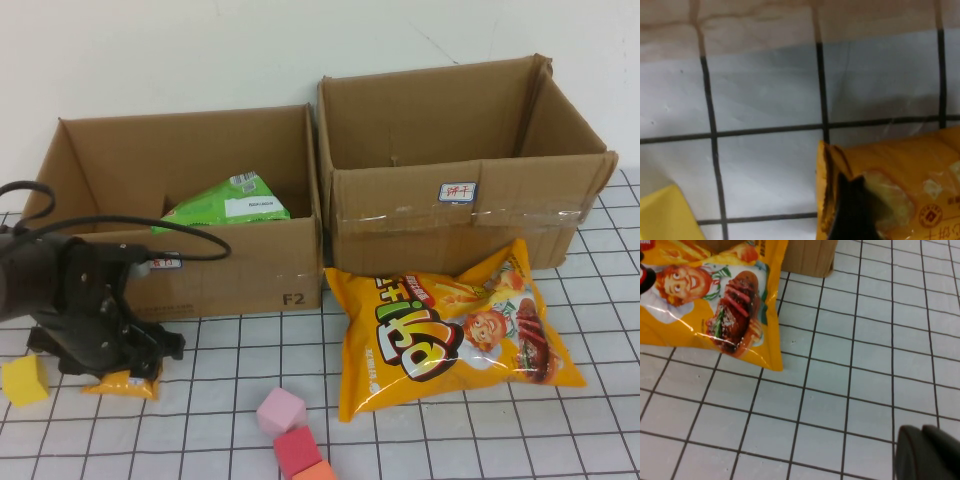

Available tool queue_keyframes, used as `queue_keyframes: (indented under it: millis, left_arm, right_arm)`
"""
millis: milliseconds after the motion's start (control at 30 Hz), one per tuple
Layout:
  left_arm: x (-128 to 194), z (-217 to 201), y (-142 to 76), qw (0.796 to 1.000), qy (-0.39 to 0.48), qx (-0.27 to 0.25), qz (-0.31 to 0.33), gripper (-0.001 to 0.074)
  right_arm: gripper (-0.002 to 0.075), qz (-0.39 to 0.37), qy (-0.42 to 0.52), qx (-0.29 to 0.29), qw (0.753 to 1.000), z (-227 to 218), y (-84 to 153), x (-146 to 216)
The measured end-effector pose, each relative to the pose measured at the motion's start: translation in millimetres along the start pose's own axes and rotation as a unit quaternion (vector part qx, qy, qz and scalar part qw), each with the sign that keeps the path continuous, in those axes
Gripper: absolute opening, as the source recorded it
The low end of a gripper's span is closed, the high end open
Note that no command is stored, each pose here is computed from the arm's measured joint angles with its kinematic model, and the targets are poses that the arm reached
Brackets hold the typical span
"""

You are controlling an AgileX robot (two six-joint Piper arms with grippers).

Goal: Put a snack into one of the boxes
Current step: Pick up the biscuit

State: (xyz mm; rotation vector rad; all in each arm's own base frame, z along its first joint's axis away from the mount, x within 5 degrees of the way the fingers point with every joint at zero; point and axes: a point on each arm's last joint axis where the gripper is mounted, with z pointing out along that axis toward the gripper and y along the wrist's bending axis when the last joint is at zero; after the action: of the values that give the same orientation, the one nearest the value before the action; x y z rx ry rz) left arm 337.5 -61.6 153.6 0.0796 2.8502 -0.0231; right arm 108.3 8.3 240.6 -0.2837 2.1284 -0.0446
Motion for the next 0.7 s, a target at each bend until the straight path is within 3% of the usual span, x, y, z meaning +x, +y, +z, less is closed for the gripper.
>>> queue_keyframes:
  millis: [233,467,567,700]
  left_arm:
    - [8,-14,-3,0.999,0.028,0.008,-0.017,0.0397]
    - [15,-64,-5,0.999,0.016,0.029,-0.022,0.0397]
    - [21,-91,-12,0.997,0.003,0.078,-0.012,0.0397]
    - [22,-132,-30,0.980,-0.050,0.192,0.006,0.0397]
  right_arm:
    - [0.0000,-0.001,0.000,0.000,1.000,0,0,0]
    - [0.0000,-0.001,0.000,0.000,1.000,0,0,0]
    - [0.0000,-0.002,0.000,0.000,1.000,0,0,0]
    - [0.0000,-0.003,0.000,0.000,1.000,0,0,0]
